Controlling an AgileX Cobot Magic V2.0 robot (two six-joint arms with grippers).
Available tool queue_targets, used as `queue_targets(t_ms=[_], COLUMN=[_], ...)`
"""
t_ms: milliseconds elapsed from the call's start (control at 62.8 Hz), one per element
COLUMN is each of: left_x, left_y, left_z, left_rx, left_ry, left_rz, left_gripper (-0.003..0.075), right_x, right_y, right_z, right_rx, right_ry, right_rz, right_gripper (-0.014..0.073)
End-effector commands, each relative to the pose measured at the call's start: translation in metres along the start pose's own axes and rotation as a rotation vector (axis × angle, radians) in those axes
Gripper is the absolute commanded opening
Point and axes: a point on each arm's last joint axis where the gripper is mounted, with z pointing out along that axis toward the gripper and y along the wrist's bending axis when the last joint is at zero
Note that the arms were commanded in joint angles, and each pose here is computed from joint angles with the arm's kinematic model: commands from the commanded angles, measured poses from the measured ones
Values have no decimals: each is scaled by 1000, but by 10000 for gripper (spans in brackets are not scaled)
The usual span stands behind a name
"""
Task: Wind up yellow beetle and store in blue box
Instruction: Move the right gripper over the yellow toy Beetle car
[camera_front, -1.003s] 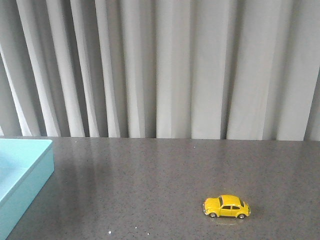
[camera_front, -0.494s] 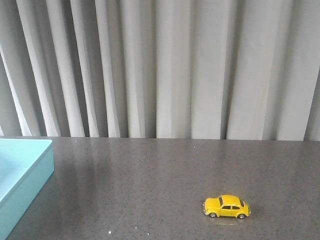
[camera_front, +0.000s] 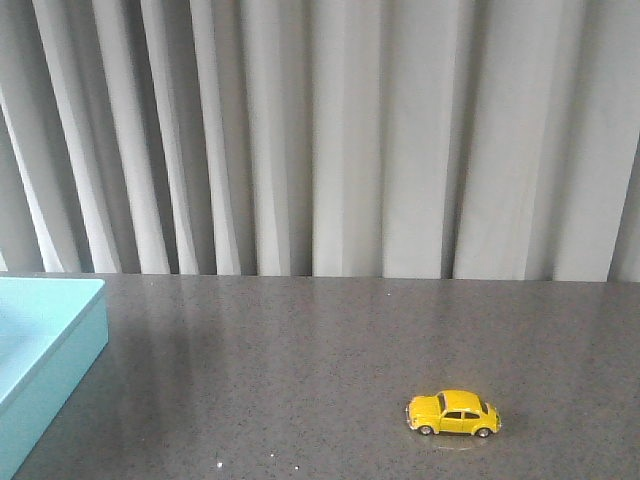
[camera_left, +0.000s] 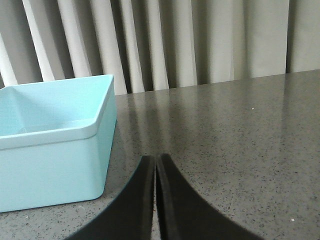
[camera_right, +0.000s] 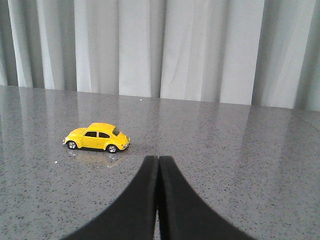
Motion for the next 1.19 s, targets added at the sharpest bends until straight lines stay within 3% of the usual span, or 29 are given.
queue_targets(t_ms=[0,239,446,526,685,876,988,1179], left_x=[-10,-10,-25,-42,-89,-148,-177,-185], left_y=[0,0,1,1,2,3,4,5], left_z=[-2,-2,-4,-9,-18,-6,11,49], left_rx=[4,4,8,13,14,-6,-11,-12], left_ry=[-94,-95,-190,-243,-294,-180,-85,103], left_rz=[-13,-7,-97,-151,-98,-6,0,-2], left_gripper=[-6,-6,-6,-6,-6,-6,-6,-6], right_x=[-6,-6,-11,-27,-78,-146,-174,-176], right_y=[-1,-1,-1,-1,-3,-6,-7,-6], right_z=[-1,-1,-1,-4,-7,7,28,71], right_rx=[15,15,11,-1,-17,-18,-30,-52], right_ry=[-80,-80,-92,-98,-86,-72,7,240], right_rz=[-9,-8,117,163,104,69,68,69], right_gripper=[-7,-7,-7,-7,-7,-7,-7,-7])
